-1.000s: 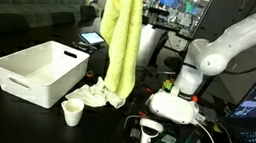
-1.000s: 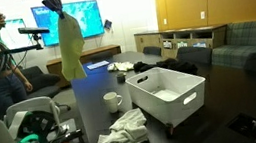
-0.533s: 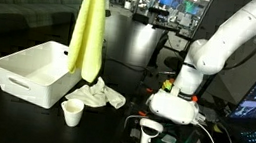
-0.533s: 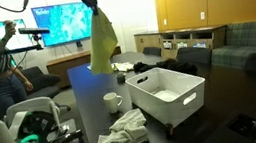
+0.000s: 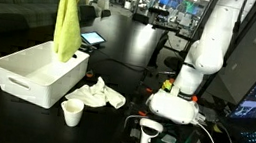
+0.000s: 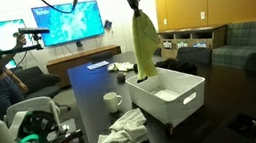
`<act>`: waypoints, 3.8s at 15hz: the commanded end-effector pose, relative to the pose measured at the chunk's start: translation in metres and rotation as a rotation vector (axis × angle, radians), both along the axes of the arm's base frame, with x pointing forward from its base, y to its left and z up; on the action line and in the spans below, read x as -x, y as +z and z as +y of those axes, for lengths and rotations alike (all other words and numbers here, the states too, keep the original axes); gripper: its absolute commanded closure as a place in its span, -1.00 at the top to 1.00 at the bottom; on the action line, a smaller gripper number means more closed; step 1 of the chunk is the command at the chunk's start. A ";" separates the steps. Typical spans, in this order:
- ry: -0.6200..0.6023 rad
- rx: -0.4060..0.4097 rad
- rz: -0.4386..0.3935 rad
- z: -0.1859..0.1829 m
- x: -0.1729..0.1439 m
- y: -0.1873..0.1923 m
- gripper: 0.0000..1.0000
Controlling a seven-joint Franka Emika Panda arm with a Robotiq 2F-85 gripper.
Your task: Put the towels in the basket and the tape and marker in the mug
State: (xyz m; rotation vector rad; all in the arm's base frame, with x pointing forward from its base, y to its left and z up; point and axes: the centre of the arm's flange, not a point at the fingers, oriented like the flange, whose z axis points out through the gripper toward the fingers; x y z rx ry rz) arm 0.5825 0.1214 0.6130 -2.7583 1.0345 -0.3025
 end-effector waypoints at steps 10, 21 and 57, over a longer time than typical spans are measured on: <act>0.127 0.024 0.093 -0.030 -0.182 -0.094 -0.39; 0.480 0.075 0.258 -0.024 -0.130 -0.126 0.97; 0.857 0.219 0.348 -0.131 0.002 -0.424 1.00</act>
